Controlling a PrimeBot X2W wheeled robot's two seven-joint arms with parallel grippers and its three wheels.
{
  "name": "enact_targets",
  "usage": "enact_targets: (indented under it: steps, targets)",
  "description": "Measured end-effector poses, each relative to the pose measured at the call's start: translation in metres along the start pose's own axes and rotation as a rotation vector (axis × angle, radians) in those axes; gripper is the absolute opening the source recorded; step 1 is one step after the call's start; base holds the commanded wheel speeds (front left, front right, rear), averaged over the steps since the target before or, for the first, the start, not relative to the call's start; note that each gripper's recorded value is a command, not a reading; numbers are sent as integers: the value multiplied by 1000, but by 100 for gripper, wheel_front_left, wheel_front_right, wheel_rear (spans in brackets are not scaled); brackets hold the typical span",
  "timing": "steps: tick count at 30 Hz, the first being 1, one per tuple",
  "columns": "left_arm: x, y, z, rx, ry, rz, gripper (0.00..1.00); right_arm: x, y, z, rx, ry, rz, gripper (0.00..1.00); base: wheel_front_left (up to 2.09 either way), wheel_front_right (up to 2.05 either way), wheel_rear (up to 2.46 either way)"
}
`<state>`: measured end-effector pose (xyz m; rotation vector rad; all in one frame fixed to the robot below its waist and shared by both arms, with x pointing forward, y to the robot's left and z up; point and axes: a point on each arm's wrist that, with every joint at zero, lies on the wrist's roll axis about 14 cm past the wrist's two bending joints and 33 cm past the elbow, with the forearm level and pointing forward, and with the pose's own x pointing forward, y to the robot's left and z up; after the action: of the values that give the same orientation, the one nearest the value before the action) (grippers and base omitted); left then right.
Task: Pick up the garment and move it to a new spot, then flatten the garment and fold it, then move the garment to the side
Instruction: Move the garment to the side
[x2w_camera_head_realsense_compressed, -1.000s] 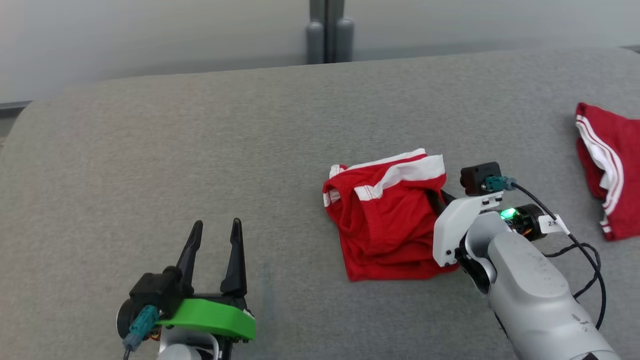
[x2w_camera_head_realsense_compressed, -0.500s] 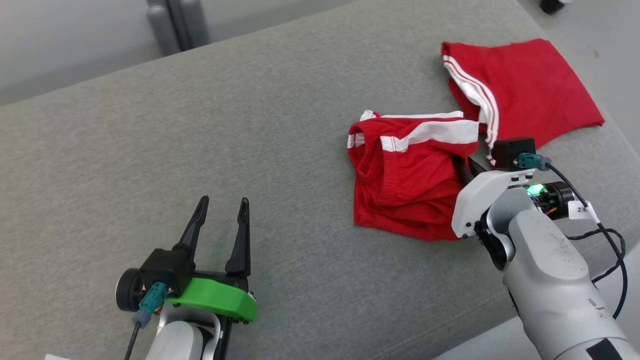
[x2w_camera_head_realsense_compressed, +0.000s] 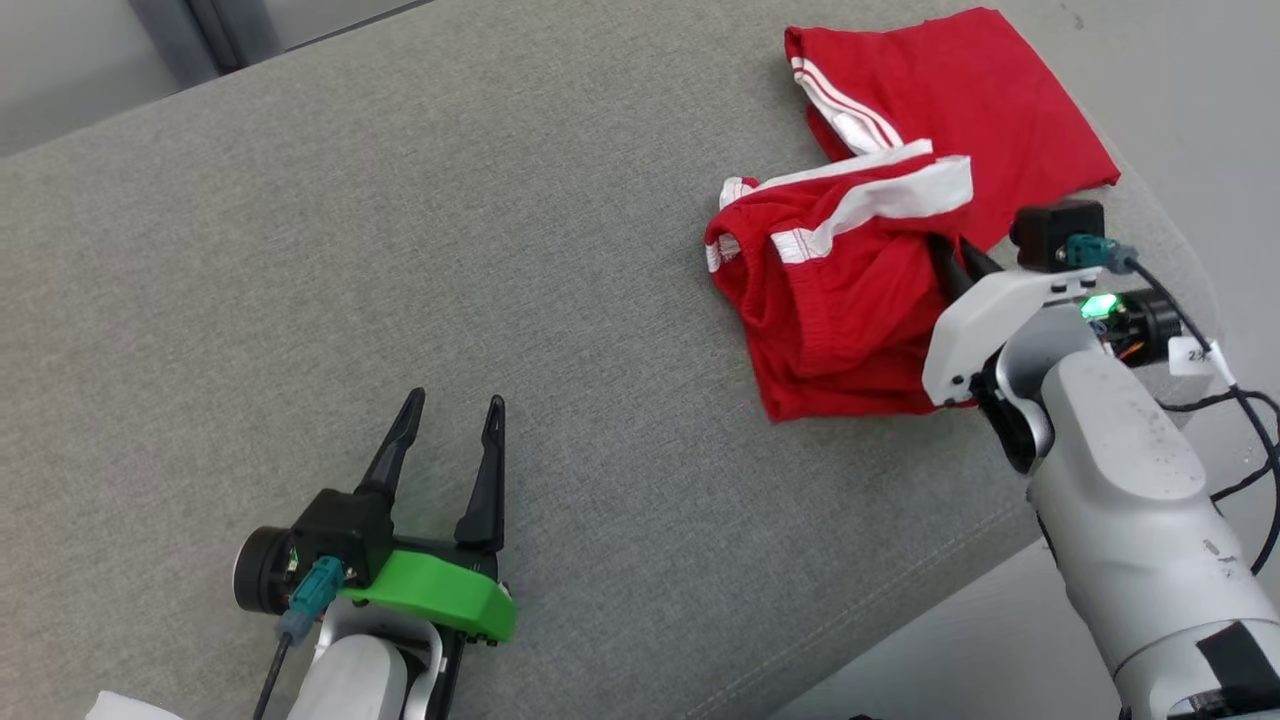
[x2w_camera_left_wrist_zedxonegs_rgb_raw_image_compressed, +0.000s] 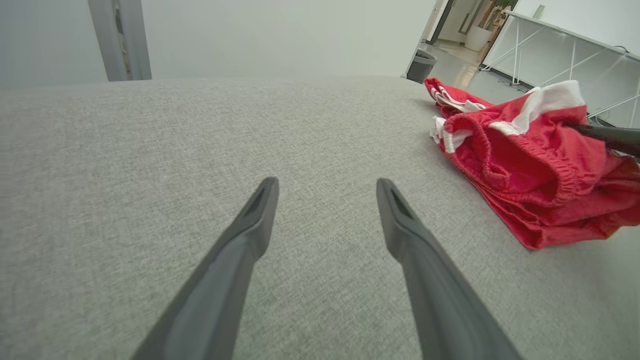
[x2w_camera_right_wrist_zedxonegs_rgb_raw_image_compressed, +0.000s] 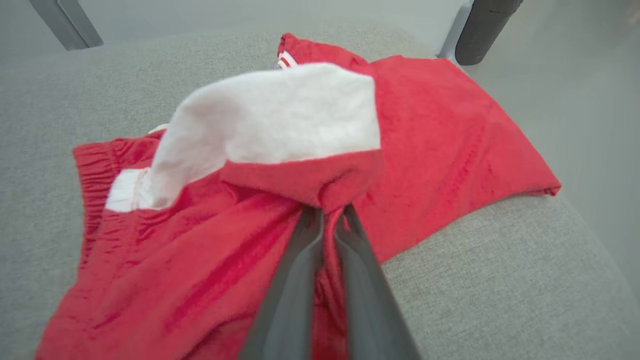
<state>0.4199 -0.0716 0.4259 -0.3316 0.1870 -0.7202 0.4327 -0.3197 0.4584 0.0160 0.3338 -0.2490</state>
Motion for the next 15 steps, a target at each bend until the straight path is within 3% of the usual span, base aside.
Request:
enact_targets:
  steps: [6, 11, 15]
  targets:
    - [-10, 12, 5, 8, -9, 44, 100, 17, 3, 40, -81, -56, 29, 0, 0, 0, 0]
    - [-20, 23, 14, 10, -34, 92, 100, 27, -16, 79, -170, -100, 9, 0, 0, 0, 0]
    - [-28, 34, 18, 15, -44, 132, 100, 37, -27, 96, -173, -103, -10, 0, 0, 0, 0]
